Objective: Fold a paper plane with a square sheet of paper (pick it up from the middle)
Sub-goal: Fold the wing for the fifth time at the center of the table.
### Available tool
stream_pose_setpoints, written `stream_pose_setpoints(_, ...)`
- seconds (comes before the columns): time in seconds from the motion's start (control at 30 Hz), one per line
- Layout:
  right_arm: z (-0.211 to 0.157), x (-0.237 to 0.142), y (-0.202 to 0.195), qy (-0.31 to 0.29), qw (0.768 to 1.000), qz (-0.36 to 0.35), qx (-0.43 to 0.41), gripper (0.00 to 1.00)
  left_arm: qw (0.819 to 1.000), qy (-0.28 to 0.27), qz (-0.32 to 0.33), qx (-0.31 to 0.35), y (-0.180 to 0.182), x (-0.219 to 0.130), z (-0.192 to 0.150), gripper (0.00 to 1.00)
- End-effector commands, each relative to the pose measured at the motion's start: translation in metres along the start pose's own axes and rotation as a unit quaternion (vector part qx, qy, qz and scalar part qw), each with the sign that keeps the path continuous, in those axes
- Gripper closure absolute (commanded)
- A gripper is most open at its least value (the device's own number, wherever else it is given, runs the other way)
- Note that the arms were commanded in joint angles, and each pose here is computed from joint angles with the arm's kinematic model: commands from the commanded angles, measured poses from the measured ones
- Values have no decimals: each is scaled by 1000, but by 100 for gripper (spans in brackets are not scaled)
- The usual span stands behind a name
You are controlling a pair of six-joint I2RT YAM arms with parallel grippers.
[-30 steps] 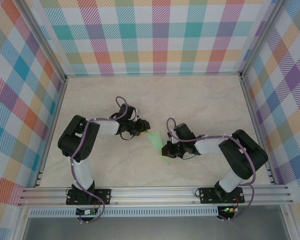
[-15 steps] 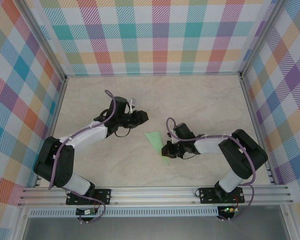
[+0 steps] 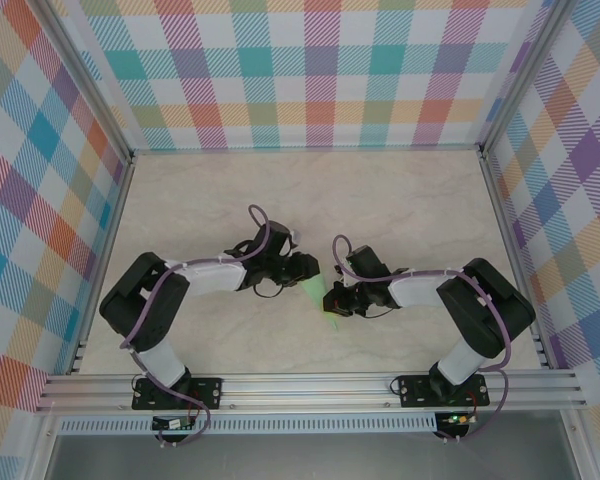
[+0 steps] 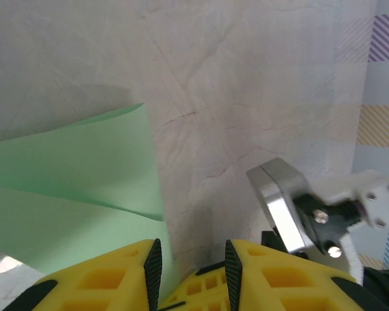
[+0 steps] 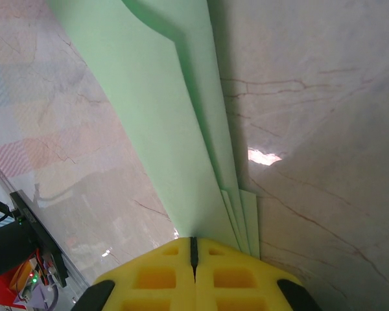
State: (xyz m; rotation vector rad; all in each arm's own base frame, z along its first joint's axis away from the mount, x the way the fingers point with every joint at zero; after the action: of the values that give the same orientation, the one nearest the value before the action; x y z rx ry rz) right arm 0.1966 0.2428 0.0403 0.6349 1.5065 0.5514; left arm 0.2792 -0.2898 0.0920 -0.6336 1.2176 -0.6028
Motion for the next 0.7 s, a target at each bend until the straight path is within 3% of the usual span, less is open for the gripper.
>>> stream_pose_setpoints(0.0, -29, 7, -47, 49, 993, -91, 64, 95, 1000, -13, -16, 6, -10, 7, 10, 67)
stream_pose_setpoints(0.3, -24, 7, -38, 44, 994, -78, 57, 95, 999, 6, 31, -21, 26, 30, -1, 68)
stream_pose_setpoints(0.67, -9, -19, 25, 24, 999, 19, -9, 91, 998, 21, 58, -26, 43, 33, -11, 69)
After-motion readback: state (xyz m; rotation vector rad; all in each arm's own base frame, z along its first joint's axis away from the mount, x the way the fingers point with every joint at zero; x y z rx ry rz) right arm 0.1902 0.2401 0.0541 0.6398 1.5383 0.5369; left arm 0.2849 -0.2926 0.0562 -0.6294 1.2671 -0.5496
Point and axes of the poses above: each hand's point on the last joint's axis, 136 mm out from that joint toward the fingers, its own x axis out along the fingers, its own y axis along the line the jaws close on, z = x × y, the point moved 4 cm from there along -x, back along the fingers, and after that the axes turned 4 degrees about x, right-handed, at the moved point
